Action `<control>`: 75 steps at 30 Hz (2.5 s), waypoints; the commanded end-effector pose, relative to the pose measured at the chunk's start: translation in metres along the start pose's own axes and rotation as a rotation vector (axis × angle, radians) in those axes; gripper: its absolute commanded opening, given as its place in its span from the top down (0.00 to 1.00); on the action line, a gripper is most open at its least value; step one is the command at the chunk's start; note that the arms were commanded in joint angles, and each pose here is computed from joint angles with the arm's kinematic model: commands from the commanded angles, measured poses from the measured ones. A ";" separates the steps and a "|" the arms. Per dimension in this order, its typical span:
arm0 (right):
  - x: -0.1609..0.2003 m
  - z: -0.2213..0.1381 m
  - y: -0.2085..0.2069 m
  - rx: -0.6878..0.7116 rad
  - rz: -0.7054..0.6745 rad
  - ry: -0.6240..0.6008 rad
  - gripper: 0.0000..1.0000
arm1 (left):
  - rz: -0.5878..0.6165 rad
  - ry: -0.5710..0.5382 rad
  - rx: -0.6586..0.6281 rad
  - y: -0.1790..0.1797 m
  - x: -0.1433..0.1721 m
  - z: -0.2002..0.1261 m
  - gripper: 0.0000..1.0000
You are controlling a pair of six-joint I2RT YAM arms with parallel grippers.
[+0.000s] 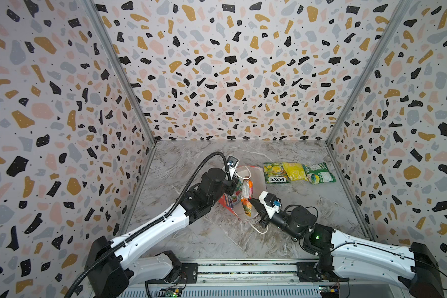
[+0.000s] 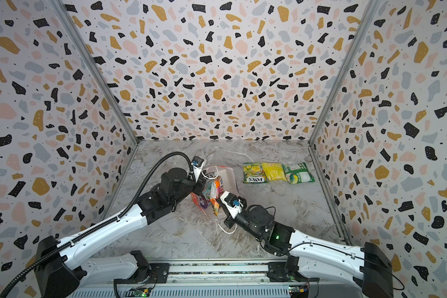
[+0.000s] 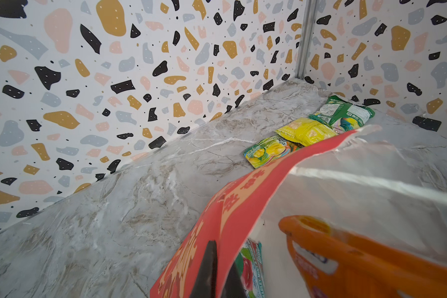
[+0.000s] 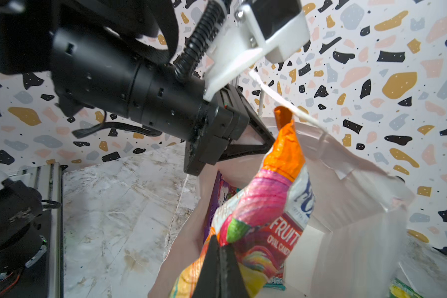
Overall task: Take the snacks out of the paper bag
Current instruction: Pick up the snack from the paper bag, then place the snack at the middle-right of the table.
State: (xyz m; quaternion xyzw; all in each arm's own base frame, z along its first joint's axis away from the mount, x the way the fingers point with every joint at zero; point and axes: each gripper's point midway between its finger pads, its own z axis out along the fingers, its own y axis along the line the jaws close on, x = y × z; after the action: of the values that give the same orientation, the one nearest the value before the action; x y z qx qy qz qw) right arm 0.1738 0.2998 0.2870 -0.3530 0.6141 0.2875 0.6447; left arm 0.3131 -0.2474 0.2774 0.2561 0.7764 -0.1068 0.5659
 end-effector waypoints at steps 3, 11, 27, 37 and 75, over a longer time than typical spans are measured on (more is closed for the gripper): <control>-0.024 -0.015 -0.006 0.013 -0.013 -0.085 1.00 | -0.028 -0.079 -0.051 0.013 -0.030 -0.002 1.00; -0.054 -0.033 -0.013 0.023 0.001 -0.162 1.00 | -0.025 -0.096 -0.061 0.015 -0.035 -0.002 1.00; -0.123 -0.053 -0.080 0.248 0.073 -0.061 1.00 | 0.029 -0.205 0.105 -0.012 -0.041 -0.019 1.00; -0.042 -0.022 -0.192 0.506 0.315 0.266 1.00 | 0.030 -0.249 0.145 -0.018 -0.025 -0.028 1.00; 0.197 -0.212 -0.364 1.519 0.768 0.547 0.79 | -0.006 -0.248 0.185 -0.029 -0.002 -0.014 1.00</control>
State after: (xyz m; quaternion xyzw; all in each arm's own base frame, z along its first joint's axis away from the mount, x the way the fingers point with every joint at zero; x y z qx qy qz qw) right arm 0.3504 -0.0882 0.1138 0.3208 0.8671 -0.0954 0.3689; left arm 0.2844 -0.2634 0.2680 0.2987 0.6971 -0.1977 0.6211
